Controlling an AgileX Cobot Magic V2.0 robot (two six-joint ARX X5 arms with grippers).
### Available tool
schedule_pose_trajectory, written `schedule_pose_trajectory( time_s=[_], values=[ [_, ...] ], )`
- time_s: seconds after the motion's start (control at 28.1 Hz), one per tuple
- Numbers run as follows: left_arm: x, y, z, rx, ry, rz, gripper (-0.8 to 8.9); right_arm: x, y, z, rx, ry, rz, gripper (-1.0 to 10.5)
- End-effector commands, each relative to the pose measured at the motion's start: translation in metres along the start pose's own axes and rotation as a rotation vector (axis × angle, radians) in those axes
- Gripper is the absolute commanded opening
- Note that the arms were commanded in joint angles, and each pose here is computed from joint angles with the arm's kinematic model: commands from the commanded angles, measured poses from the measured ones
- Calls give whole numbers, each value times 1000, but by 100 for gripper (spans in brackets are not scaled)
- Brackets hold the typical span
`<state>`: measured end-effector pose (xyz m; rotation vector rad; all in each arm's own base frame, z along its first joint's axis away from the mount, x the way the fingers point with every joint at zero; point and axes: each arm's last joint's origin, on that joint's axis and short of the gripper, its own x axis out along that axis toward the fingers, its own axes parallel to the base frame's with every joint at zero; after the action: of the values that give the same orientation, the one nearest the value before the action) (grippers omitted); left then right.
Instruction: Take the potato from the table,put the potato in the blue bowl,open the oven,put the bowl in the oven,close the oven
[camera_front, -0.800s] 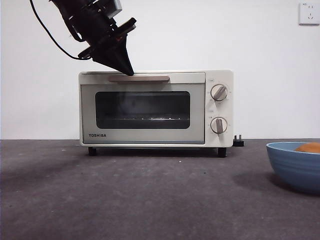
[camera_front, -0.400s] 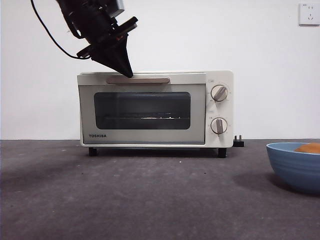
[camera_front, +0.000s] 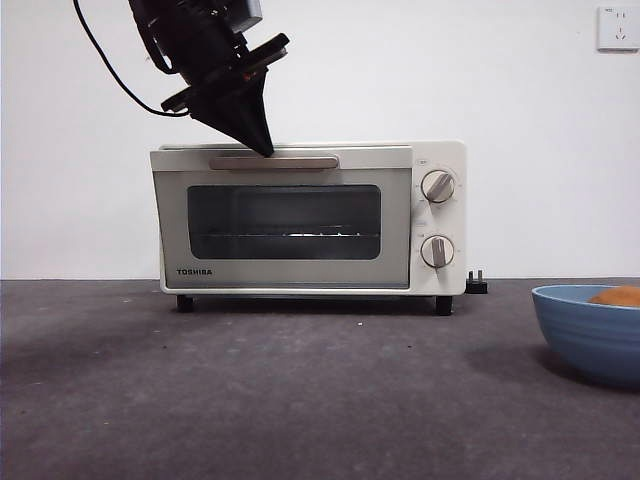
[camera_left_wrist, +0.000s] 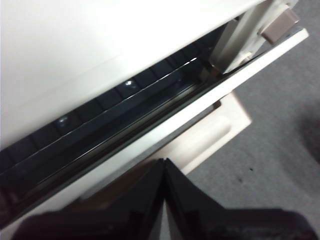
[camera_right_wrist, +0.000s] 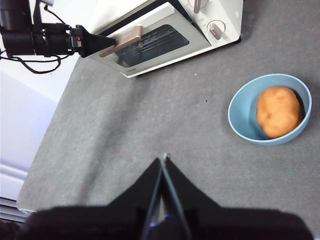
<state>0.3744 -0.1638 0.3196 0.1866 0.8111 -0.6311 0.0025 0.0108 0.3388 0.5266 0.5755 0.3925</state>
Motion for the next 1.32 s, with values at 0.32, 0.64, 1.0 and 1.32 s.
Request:
schedule_pose_trajectory(
  time_s=[0.32,0.64,1.0,1.32],
  values=[
    [0,-3,-38,-49,-9,70,-6,-1,0,0,-7,-23,0,-10],
    [-2,-3,-74,-99,-20,92,-6,-1,0,0,-14,-24,-4,-10],
    [18,-12,-105,-147,19,78,-6,-1,0,1,-10,-31,-18,-10],
    [25,-17,-123,-134,95,90,-6,-1,-1,1,-10,-44,-43,-10]
  ],
)
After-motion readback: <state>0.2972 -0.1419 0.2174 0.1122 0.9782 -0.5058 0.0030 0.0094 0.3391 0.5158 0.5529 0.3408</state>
